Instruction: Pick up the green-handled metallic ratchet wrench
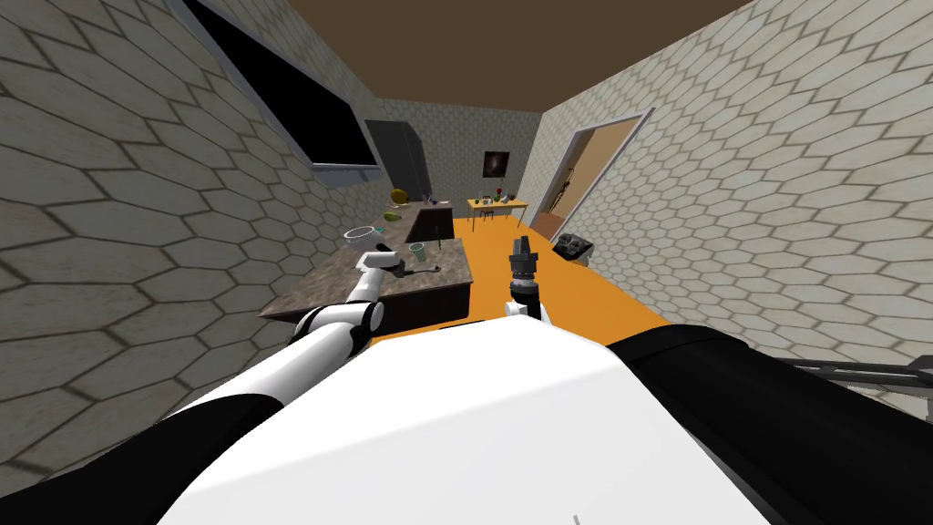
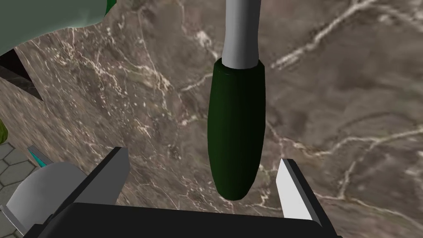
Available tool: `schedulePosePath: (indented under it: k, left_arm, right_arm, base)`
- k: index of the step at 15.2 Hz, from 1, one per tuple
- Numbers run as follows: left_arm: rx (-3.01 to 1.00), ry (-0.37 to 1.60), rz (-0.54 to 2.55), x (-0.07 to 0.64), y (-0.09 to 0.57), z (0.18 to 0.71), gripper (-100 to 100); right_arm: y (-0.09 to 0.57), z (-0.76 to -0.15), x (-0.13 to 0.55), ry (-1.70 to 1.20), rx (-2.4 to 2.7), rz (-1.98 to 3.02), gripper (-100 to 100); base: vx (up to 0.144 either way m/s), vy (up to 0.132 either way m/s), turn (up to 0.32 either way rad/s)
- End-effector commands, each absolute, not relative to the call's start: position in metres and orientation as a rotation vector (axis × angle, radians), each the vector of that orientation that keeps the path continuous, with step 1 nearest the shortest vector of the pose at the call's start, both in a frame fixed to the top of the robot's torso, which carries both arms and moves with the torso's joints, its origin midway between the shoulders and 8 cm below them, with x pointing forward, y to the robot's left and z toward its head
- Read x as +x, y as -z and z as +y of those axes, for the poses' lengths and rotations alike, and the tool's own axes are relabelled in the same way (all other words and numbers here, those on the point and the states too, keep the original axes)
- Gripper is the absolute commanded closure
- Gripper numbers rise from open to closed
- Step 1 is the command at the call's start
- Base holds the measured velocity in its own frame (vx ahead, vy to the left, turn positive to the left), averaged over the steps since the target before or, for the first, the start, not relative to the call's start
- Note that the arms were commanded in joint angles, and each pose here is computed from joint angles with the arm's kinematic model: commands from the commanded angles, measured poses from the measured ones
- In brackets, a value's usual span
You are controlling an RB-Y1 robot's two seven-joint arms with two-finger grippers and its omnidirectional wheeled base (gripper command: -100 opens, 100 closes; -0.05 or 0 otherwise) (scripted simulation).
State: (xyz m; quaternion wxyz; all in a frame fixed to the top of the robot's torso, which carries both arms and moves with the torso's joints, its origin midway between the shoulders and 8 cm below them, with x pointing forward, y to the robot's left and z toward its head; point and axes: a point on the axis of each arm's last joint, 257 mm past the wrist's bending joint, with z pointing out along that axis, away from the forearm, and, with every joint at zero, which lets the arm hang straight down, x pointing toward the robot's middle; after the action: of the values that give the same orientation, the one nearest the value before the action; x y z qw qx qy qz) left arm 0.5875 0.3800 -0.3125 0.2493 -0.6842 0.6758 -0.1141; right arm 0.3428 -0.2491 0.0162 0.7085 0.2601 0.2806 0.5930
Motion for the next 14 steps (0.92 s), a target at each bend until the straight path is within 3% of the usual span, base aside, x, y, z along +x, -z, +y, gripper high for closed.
schedulePosePath:
  k: [1, 14]
  left_arm:
    - [-1.908, 0.276, 1.872, 0.583, 0.313, 0.375, -100]
    - [-2.124, 0.06, 2.04, 0.534, 0.324, 0.348, -100]
  right_arm:
    - [-0.016, -0.249, 0.343, -1.317, 0.577, 0.623, 0]
    - [-0.016, -0.249, 0.343, -1.317, 0.577, 0.623, 0]
  base:
    - [0.04, -0.034, 0.005]
    - [0.054, -0.033, 0.0]
